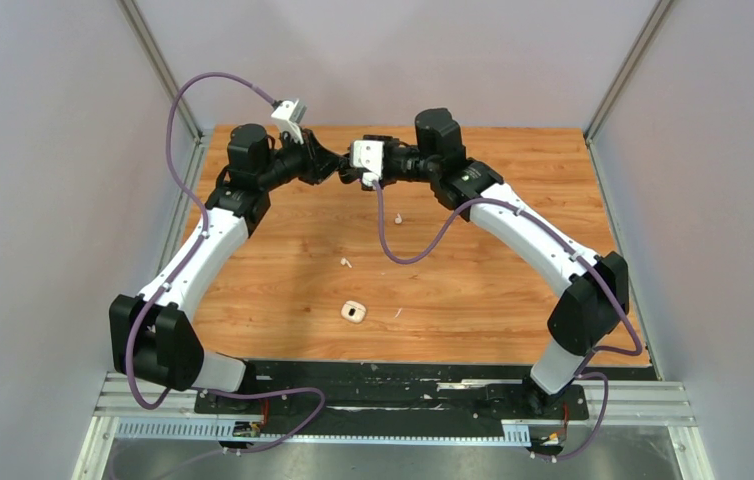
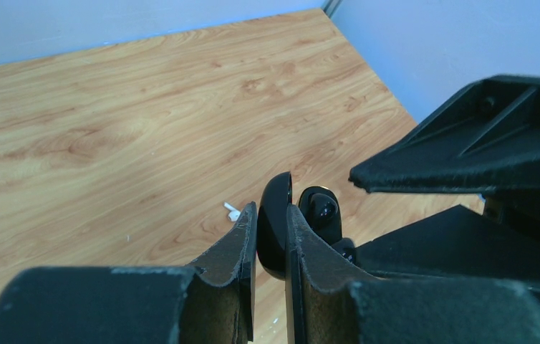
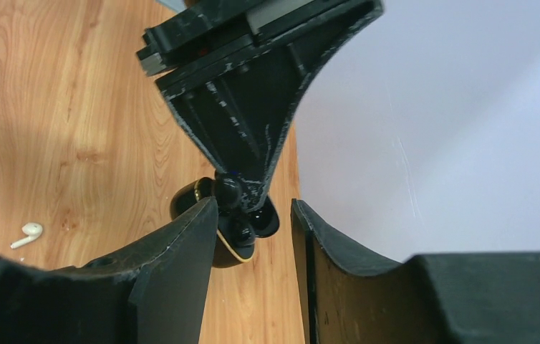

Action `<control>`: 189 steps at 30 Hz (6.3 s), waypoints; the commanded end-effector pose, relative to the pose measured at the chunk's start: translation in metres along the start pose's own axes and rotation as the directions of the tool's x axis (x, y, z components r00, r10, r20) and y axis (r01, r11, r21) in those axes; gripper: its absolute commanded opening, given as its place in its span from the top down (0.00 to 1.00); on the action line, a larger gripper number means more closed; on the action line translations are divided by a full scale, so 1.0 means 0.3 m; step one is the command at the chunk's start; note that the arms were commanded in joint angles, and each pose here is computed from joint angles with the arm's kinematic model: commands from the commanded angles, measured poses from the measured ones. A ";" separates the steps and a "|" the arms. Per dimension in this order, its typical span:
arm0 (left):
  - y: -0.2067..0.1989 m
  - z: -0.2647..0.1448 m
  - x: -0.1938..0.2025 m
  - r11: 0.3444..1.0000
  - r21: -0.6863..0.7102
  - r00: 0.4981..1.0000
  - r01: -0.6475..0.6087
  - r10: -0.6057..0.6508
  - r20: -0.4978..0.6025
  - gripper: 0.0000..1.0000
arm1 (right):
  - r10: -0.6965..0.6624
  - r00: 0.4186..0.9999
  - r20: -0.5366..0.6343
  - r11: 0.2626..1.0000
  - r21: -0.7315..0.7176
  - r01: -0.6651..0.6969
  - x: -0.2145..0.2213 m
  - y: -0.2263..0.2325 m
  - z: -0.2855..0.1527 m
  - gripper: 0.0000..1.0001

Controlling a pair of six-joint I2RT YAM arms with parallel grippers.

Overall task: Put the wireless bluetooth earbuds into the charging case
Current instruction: Place the earbud in the charging case, then close the charging case, then place the charging case at the center of the board, then pick up the charging case at the center of the board.

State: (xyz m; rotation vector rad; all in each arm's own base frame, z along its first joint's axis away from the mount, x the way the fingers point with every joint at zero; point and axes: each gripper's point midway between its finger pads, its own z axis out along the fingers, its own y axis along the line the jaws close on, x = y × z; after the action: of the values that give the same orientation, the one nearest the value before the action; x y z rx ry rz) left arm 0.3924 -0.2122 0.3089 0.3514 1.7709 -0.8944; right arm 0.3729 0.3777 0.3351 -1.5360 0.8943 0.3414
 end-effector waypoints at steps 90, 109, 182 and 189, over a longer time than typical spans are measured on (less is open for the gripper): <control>-0.154 0.055 -0.082 0.928 0.368 0.997 0.058 -0.035 -0.069 0.03 | 0.849 0.527 -0.033 0.485 -0.349 -0.802 0.112 0.048 -0.131 1.00; -0.288 0.028 -0.088 0.775 0.630 0.993 0.048 0.032 -0.116 0.12 | 0.889 0.451 -0.074 0.420 -0.260 -0.870 0.217 0.033 -0.067 1.00; 0.208 -0.377 0.189 0.948 -0.302 0.935 0.099 -0.192 -0.297 0.12 | 0.688 0.668 -0.282 0.653 -0.160 -0.740 0.290 0.503 -0.287 0.25; 0.310 -0.484 0.115 0.800 -0.565 0.960 0.204 -0.277 -0.045 0.11 | 0.734 0.533 -0.422 0.559 -0.071 -0.826 0.264 0.672 -0.061 0.23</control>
State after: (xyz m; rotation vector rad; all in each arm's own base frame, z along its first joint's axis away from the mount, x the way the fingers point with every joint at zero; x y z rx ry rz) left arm 0.3318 -0.0826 0.2358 0.0656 2.2499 -0.5886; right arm 0.2716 0.3232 0.1528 -1.3603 1.8949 1.0228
